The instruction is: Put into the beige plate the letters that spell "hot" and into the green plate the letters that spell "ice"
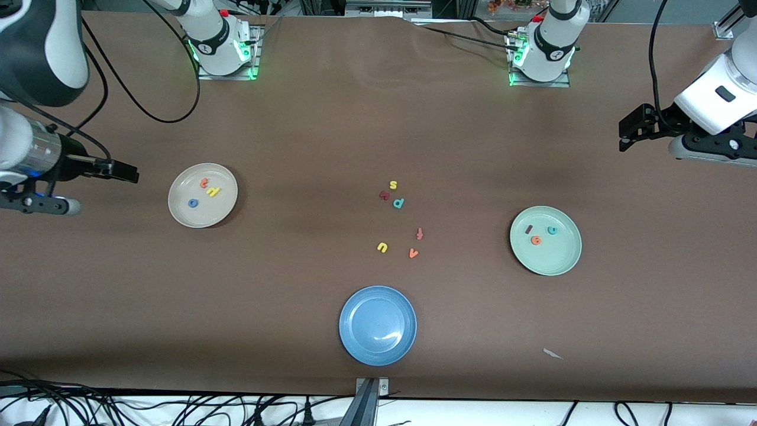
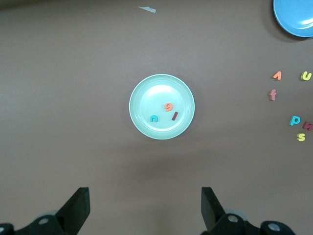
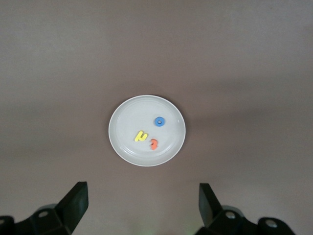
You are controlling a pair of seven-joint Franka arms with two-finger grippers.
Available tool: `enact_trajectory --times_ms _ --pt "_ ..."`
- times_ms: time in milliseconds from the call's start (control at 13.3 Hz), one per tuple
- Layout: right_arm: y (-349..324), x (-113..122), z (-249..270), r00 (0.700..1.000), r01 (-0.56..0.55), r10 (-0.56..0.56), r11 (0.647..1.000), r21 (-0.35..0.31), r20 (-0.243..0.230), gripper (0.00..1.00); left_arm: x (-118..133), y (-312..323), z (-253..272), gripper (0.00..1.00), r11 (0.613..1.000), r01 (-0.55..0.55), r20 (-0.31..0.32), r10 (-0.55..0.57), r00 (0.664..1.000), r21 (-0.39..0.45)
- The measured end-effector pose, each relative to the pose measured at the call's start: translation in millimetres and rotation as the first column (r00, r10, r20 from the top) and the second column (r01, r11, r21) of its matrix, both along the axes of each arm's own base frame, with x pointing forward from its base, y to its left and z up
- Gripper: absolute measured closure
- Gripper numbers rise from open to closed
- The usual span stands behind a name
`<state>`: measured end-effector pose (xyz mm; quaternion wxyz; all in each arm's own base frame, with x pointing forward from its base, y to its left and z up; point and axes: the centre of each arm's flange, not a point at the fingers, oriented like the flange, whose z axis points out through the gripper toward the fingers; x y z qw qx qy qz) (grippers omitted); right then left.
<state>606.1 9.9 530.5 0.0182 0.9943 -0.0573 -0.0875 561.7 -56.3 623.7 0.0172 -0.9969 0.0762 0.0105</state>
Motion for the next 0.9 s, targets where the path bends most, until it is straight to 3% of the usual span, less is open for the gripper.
enact_trajectory --times_ms 526,901 --pt "-10.7 -3.2 27.9 0.999 0.008 -0.008 1.000 0.007 0.041 0.00 3.5 12.1 -10.2 0.00 1.000 -0.024 0.005 0.024 1.000 -0.007" --pt "-28.3 -1.6 34.7 0.997 0.001 -0.005 0.999 0.048 0.076 0.00 2.5 21.4 -10.1 0.00 0.999 -0.044 0.000 0.044 0.999 -0.030"
